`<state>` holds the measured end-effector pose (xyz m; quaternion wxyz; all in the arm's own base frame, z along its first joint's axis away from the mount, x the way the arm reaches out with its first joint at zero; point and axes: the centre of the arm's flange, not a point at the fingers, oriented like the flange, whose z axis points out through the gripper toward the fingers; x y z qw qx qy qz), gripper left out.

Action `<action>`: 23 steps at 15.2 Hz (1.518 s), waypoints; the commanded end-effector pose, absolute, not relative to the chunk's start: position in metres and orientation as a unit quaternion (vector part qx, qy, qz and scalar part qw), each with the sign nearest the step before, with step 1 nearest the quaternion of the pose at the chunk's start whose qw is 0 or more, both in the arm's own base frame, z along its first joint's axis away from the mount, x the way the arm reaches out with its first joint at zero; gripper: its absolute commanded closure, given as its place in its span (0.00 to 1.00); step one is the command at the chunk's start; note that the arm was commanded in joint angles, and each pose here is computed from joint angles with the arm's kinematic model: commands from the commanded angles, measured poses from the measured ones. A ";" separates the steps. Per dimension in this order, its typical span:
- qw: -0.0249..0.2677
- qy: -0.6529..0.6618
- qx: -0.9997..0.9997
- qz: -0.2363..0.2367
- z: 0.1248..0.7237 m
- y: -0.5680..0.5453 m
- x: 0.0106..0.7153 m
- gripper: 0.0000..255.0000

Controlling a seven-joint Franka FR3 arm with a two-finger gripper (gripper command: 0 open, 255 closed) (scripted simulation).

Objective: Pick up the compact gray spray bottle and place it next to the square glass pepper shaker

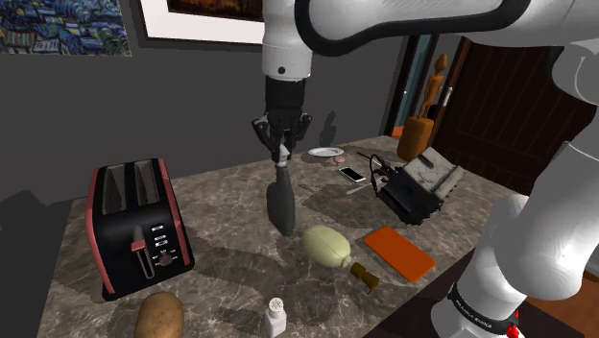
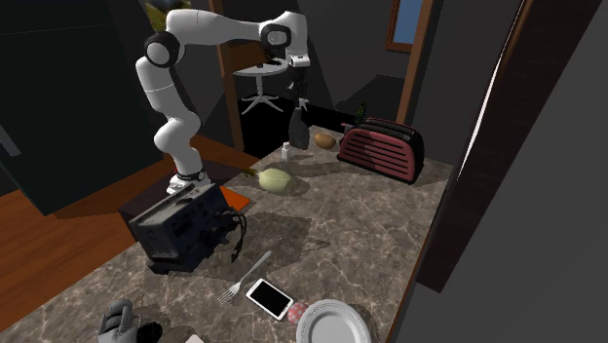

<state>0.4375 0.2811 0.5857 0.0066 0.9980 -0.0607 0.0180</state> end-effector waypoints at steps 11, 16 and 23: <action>0.006 -0.061 0.998 0.018 0.590 0.427 0.368 1.00; 0.006 -0.061 0.998 0.018 0.590 0.485 0.338 1.00; 0.006 -0.061 0.998 0.018 0.585 0.562 0.299 1.00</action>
